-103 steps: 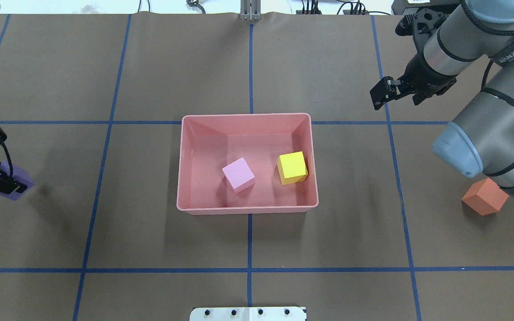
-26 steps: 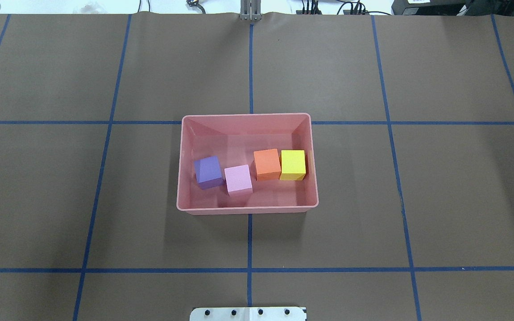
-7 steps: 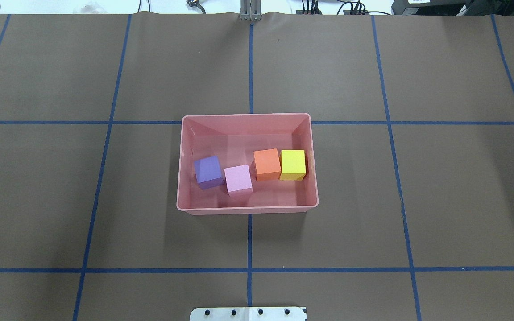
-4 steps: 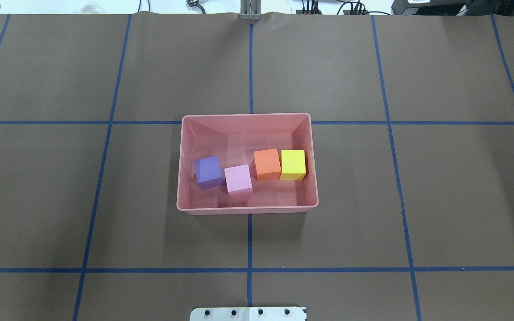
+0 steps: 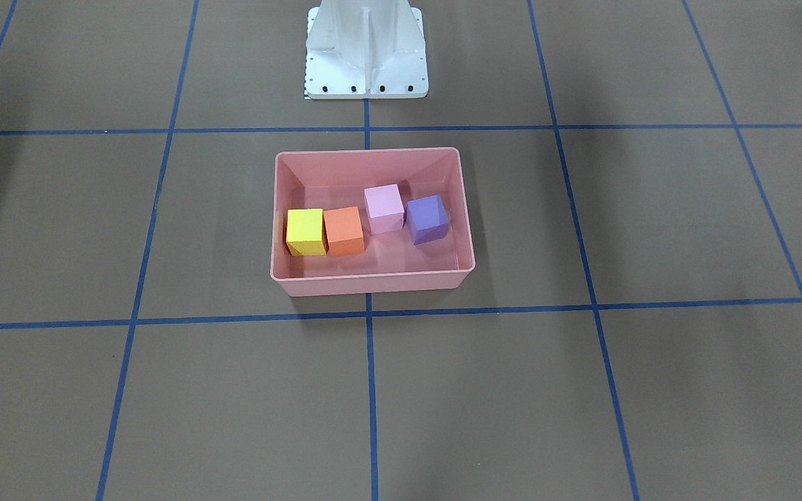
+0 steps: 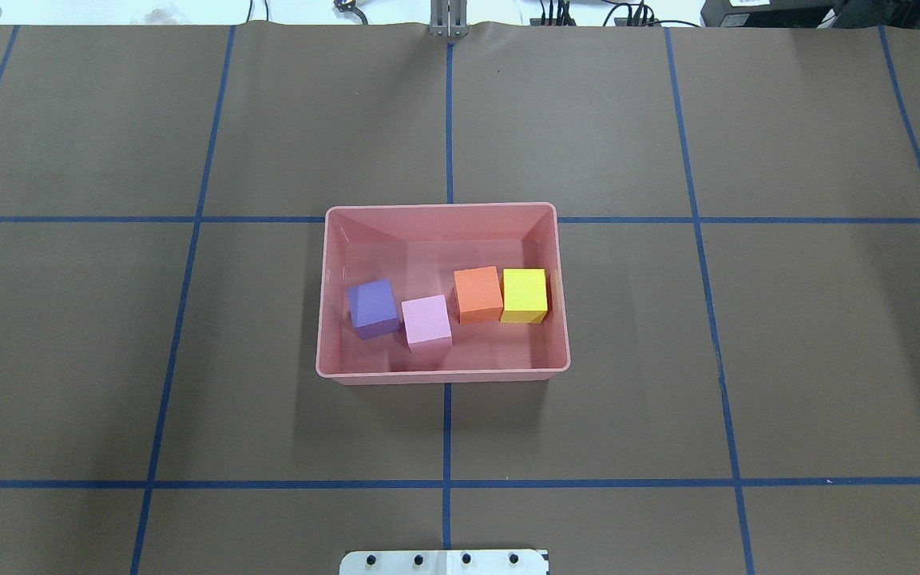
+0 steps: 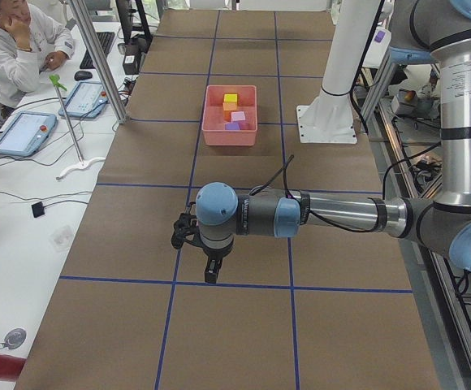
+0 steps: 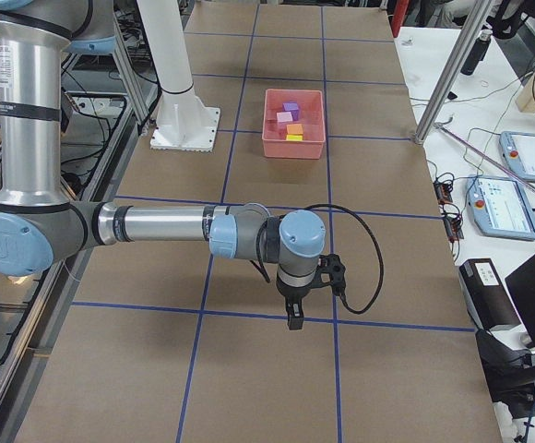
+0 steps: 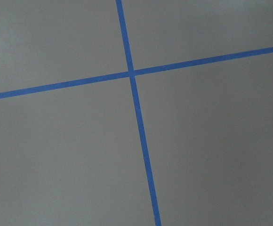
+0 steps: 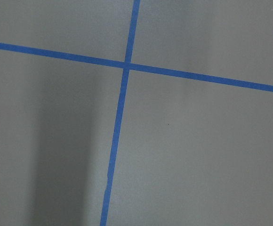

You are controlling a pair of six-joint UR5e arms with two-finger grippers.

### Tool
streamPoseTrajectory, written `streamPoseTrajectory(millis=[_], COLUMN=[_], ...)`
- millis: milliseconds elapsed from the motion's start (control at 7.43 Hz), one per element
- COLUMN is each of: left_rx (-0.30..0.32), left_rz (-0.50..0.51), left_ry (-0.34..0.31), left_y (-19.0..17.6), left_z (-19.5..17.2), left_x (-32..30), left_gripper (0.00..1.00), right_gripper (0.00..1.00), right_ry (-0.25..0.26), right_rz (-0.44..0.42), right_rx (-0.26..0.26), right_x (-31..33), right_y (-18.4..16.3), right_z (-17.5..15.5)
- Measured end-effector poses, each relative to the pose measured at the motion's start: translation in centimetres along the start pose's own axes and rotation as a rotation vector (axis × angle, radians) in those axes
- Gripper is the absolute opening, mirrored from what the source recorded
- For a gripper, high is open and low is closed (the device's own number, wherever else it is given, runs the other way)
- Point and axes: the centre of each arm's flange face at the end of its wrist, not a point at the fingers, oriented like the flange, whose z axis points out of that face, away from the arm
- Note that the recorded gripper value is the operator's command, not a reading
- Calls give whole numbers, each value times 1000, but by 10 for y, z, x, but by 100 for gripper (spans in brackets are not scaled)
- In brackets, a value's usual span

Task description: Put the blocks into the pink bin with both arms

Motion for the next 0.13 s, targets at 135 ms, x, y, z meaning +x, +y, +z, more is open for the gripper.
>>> streamPoseTrajectory(millis=[135], left_rx=[0], left_rz=[0], left_ry=[0], left_y=[0], left_z=[0], left_x=[0], left_gripper=[100], right_gripper=[100], right_ry=[0], right_rz=[0], right_rx=[0], right_x=[0], right_y=[0], right_z=[0])
